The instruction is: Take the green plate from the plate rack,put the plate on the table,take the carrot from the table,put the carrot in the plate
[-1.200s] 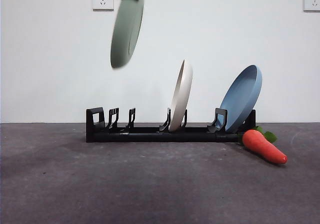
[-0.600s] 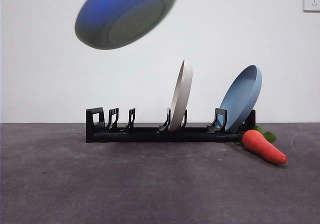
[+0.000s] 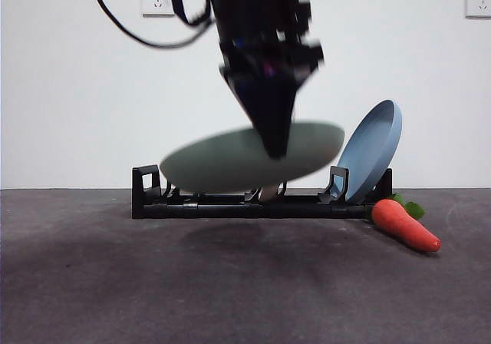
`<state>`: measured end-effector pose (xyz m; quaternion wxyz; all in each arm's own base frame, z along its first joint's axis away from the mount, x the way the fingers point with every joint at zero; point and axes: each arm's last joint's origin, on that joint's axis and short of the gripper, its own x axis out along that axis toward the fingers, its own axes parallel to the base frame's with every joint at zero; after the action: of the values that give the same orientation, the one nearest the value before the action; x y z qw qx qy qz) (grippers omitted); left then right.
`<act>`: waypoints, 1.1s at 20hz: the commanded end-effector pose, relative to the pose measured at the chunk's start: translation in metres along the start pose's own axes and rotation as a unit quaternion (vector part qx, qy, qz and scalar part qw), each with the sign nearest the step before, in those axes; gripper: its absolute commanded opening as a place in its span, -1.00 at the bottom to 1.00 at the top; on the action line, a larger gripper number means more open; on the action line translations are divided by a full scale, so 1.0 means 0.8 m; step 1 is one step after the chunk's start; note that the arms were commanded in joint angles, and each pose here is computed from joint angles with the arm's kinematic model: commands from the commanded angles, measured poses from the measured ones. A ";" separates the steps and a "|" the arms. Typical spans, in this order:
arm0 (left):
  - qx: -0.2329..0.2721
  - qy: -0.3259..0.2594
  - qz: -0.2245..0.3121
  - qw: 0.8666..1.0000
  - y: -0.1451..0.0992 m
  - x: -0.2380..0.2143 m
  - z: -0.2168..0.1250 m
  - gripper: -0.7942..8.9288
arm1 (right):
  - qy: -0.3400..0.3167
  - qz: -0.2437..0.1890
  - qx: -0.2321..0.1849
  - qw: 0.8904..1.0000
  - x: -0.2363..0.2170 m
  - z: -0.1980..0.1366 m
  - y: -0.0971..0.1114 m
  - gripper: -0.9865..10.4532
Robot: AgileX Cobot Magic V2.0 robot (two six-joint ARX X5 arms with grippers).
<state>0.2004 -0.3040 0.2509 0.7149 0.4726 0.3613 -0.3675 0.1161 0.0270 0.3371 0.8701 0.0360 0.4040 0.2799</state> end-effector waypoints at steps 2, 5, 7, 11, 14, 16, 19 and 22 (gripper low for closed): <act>0.007 0.014 -0.001 1.000 -0.008 0.028 0.004 -0.85 | -0.004 0.000 0.000 1.000 -0.001 0.001 0.001 0.37; 0.009 0.032 -0.007 0.999 -0.013 0.055 0.005 -0.85 | -0.004 0.001 0.000 1.000 -0.001 0.001 0.001 0.37; 0.011 0.048 -0.013 0.999 -0.019 0.073 0.005 -0.85 | -0.004 0.001 0.001 1.000 -0.001 0.001 0.001 0.37; 0.008 0.077 -0.024 0.997 -0.029 0.101 0.001 -0.85 | -0.004 0.001 0.001 1.000 -0.001 0.001 0.001 0.37; -0.020 0.075 -0.067 0.995 -0.032 0.102 0.000 -0.84 | -0.004 0.001 0.001 1.000 -0.001 0.001 0.001 0.38; -0.049 0.070 -0.109 0.990 -0.035 0.102 -0.001 -0.80 | -0.005 0.001 0.000 1.000 -0.001 0.001 0.001 0.38; -0.055 0.090 -0.122 0.987 -0.038 0.100 -0.006 -0.35 | -0.005 0.001 0.001 1.000 -0.001 0.001 0.001 0.38; -0.050 0.102 -0.125 0.986 -0.041 0.099 -0.008 -0.32 | -0.004 0.000 0.002 1.000 -0.001 0.001 0.001 0.38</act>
<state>0.2081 -0.3227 0.1727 0.6484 0.4240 0.4968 -0.3912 0.1161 0.0270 0.3371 0.8701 0.0366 0.4041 0.2799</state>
